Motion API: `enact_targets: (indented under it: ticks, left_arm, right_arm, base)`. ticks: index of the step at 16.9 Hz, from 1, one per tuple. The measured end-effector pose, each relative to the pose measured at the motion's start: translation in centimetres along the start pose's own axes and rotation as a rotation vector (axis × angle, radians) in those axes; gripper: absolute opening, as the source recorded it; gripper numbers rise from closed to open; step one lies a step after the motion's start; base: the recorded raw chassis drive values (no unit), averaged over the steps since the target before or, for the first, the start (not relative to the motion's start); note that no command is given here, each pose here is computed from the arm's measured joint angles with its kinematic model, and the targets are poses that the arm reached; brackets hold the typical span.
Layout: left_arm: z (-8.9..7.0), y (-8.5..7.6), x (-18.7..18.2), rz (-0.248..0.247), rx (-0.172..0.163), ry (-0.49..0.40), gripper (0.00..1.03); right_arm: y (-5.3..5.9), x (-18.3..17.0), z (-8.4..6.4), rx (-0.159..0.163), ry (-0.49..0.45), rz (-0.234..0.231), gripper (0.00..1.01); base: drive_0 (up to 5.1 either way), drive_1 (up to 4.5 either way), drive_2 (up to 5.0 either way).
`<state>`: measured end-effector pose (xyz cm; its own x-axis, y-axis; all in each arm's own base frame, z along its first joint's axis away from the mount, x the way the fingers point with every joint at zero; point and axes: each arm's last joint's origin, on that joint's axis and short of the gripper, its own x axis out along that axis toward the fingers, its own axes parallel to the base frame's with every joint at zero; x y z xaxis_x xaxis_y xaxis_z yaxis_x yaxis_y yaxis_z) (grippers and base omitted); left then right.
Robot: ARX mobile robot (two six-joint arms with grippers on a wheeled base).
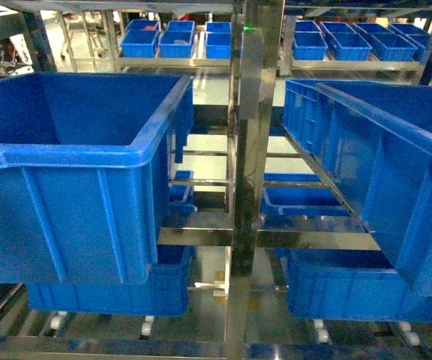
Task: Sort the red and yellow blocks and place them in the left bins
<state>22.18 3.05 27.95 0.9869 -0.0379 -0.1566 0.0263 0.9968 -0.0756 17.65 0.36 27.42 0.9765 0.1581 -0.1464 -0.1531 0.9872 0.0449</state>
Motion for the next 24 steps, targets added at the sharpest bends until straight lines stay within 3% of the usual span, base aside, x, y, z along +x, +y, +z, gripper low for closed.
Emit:
enact_targets:
  ticks: [1, 2, 4, 6, 11, 12, 13, 19, 24]
  left_arm:
    - [-0.1, -0.1, 0.0, 0.011, 0.022, -0.072, 0.93]
    - [-0.9, -0.3, -0.6, 0.036, 0.046, -0.142, 0.83]
    - [-3.9, -1.0, -2.0, 0.027, 0.056, -0.158, 0.59]
    - [-5.5, -1.4, -2.9, 0.027, 0.056, -0.159, 0.39]
    - [-6.9, -1.5, -3.7, 0.035, 0.054, -0.149, 0.23]
    - [-7.6, -1.9, -4.1, 0.049, 0.053, -0.150, 0.12]
    - [-8.2, -2.7, -4.5, 0.026, 0.055, -0.154, 0.01]
    - [-10.8, -2.5, -6.7, 0.034, 0.059, -0.156, 0.02]
    - [-11.9, -2.5, -7.9, 0.034, 0.059, -0.158, 0.02]
  right_arm:
    - [-0.2, -0.3, -0.1, -0.022, -0.122, -0.095, 0.86]
    - [-0.2, -1.0, -1.1, -0.027, -0.173, -0.142, 0.75]
    - [-0.2, -1.6, -3.8, -0.027, -0.154, -0.154, 0.51]
    - [-0.2, -2.0, -5.6, -0.026, -0.136, -0.154, 0.31]
    - [-0.1, -2.4, -6.3, -0.027, -0.147, -0.154, 0.14]
    - [-0.1, -2.7, -6.7, -0.027, -0.153, -0.154, 0.05]
    - [-0.1, -2.9, -7.3, -0.031, -0.154, -0.154, 0.02]
    - [0.1, -4.1, -9.9, -0.030, -0.141, -0.157, 0.02]
    - [0.2, -4.7, -10.8, -0.030, -0.148, -0.157, 0.02]
  base:
    - [0.0, 0.00, 0.0]
    - [0.0, 0.00, 0.0]
    - [0.0, 0.00, 0.0]
    - [0.0, 0.00, 0.0]
    - [0.0, 0.00, 0.0]
    - [0.0, 0.00, 0.0]
    - [0.0, 0.00, 0.0]
    - [0.0, 0.00, 0.0]
    - [0.0, 0.00, 0.0]
